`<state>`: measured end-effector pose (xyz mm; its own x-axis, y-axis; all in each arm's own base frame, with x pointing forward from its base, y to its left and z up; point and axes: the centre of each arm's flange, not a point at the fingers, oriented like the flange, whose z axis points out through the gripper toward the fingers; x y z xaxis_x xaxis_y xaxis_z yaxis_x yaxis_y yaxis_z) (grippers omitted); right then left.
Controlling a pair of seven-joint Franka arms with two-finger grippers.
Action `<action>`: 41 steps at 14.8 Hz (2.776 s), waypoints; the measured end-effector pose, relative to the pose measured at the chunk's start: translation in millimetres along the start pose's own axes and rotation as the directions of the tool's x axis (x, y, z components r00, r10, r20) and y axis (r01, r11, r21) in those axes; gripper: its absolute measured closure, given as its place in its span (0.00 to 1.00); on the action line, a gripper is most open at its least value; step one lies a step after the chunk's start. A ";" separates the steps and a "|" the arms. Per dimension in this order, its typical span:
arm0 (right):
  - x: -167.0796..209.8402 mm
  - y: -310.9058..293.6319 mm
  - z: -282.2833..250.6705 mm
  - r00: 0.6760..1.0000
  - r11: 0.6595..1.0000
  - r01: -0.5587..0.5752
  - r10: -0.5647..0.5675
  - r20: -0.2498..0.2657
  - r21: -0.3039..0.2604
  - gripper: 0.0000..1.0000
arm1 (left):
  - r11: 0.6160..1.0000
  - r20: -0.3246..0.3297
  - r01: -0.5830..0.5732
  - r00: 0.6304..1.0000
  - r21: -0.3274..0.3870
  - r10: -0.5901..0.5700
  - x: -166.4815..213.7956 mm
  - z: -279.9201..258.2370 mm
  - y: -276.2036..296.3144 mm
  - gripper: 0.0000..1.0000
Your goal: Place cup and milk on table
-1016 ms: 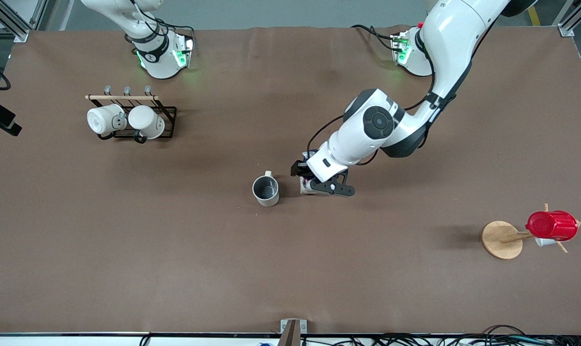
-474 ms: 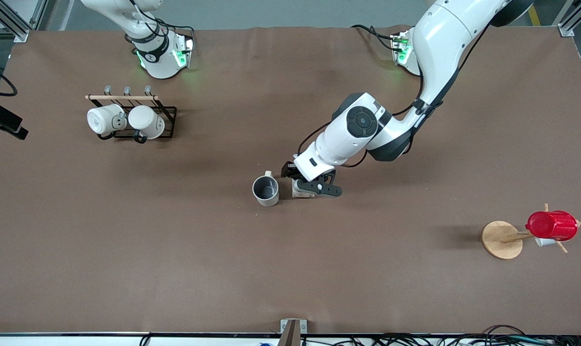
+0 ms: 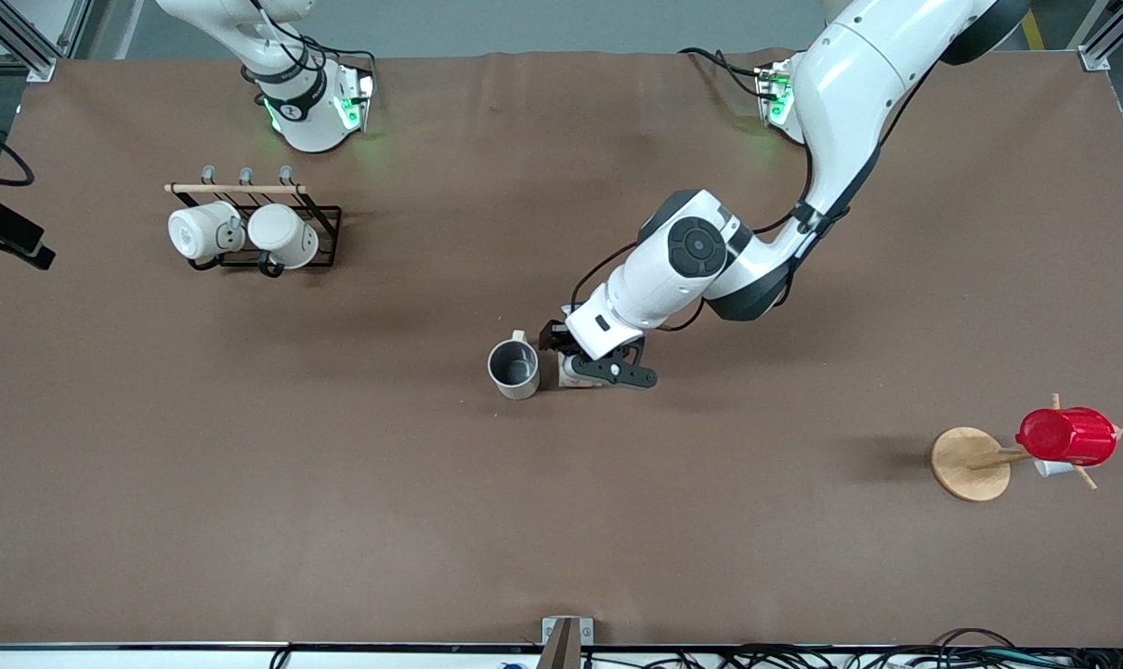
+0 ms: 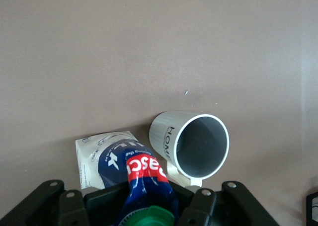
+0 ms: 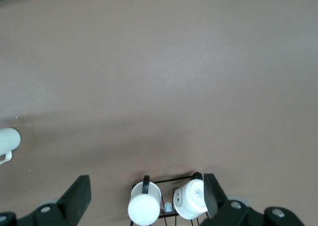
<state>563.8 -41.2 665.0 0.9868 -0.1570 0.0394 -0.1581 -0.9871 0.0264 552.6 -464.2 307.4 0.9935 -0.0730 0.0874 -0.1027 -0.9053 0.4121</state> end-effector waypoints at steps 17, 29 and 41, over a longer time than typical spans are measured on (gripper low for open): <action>-0.3 -2.2 19.0 0.999 1.000 0.003 -0.003 0.043 0.002 0.00 | 1.000 -0.034 -0.009 0.999 -0.006 0.009 9.5 -2.2 0.7 0.06; -0.4 -2.2 19.2 0.999 1.000 0.003 -0.003 0.043 0.003 0.00 | 0.938 0.049 -0.162 0.987 0.305 0.155 26.0 -186.4 -37.9 0.00; -0.3 -1.9 19.3 0.999 1.000 0.003 -0.003 0.044 0.003 0.00 | 0.909 -0.017 -0.050 0.998 0.415 0.062 24.8 -382.9 -182.9 0.00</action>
<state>564.4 -39.9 645.7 0.9878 -0.1556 -0.0043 -0.1555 -0.9876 0.0234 577.2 -140.3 581.5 0.9842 -0.1220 0.1282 -0.1222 -0.9925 -0.0061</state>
